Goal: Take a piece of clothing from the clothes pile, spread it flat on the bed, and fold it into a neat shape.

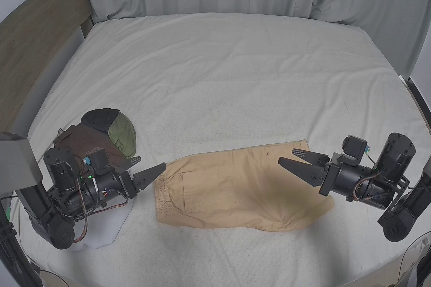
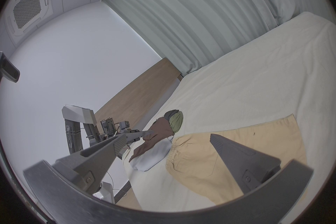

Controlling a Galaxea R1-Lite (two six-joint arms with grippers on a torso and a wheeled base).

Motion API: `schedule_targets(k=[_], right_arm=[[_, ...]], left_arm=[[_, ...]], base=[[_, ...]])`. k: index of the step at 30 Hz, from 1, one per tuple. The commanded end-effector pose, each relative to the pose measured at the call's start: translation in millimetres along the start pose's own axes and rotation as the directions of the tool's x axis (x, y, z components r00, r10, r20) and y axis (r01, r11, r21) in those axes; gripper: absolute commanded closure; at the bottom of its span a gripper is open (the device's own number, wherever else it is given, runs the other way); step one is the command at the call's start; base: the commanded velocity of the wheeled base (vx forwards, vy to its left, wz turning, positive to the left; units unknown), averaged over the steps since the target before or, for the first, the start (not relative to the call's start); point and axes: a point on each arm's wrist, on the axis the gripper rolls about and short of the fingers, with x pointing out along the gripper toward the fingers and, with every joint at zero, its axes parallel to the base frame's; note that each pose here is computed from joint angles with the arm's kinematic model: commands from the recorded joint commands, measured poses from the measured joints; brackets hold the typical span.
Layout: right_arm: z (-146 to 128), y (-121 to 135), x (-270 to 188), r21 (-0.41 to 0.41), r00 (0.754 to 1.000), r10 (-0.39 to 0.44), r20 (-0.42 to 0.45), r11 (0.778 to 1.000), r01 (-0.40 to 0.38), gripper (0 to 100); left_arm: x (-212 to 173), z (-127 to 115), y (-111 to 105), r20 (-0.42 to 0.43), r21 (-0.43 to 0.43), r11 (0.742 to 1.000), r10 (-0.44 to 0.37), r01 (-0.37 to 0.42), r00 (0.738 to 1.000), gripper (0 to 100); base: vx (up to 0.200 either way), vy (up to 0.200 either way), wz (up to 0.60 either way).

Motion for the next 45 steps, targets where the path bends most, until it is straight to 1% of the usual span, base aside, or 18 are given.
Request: schedule_targets(k=[1,5,10,12,15,20,23,32,37,42,45], right_arm=[[-1.3,0.2,0.6,0.002,1.0,0.001,-0.004,1.0,-0.001,0],[-2.2,0.6,0.9,0.003,1.0,0.001,-0.007,1.0,-0.001,0],[-4.3,1.0,1.0,0.008,1.0,0.001,-0.015,1.0,-0.001,0],[-4.3,1.0,1.0,0.008,1.0,0.001,-0.015,1.0,-0.001,0],[-3.8,0.7,1.1,0.008,1.0,0.0,-0.013,1.0,0.0,0],[-3.8,0.7,1.1,0.008,1.0,0.0,-0.013,1.0,0.0,0],[-4.0,0.1,1.1,0.007,1.0,-0.002,-0.013,1.0,0.002,0],[-5.3,0.0,1.9,0.01,1.0,-0.001,-0.018,1.0,0.001,0],[-6.5,-0.9,1.5,0.014,1.0,-0.005,-0.024,1.0,0.006,0],[-9.4,-2.2,3.0,0.019,0.999,-0.007,-0.034,1.0,0.007,0],[-10.7,-3.2,3.6,0.022,0.999,-0.009,-0.039,1.0,0.01,0]], left_arm=[[3.5,-7.1,4.1,-0.025,-0.04,0.999,0.008,-0.009,1.0,0],[5.6,-11.9,7.3,-0.039,-0.051,0.998,0.021,-0.023,0.999,0],[11.7,-25.9,15.1,-0.083,-0.075,0.996,0.051,-0.058,0.995,0],[14.3,-33.8,19.8,-0.108,-0.087,0.994,0.063,-0.073,0.992,0],[16.0,-38.9,28.5,-0.121,-0.097,0.991,0.084,-0.096,0.989,0],[17.6,-44.9,34.2,-0.139,-0.108,0.988,0.095,-0.111,0.986,0],[20.0,-53.2,37.5,-0.164,-0.119,0.986,0.1,-0.121,0.981,0],[27.3,-70.0,49.6,-0.206,-0.146,0.978,0.116,-0.148,0.972,0],[31.6,-78.8,53.6,-0.226,-0.194,0.967,0.118,-0.163,0.967,0],[35.6,-82.9,57.6,-0.23,-0.257,0.95,0.121,-0.18,0.966,0],[38.2,-84.5,58.0,-0.23,-0.278,0.943,0.122,-0.185,0.965,0]], base=[[0.0,0.0,0.0],[0.0,0.0,0.0],[0.0,0.0,0.0],[0.0,0.0,0.0],[0.0,0.0,0.0],[0.0,0.0,0.0],[0.0,0.0,0.0],[0.0,0.0,0.0],[0.0,0.0,0.0],[0.0,0.0,0.0],[0.0,0.0,0.0]])
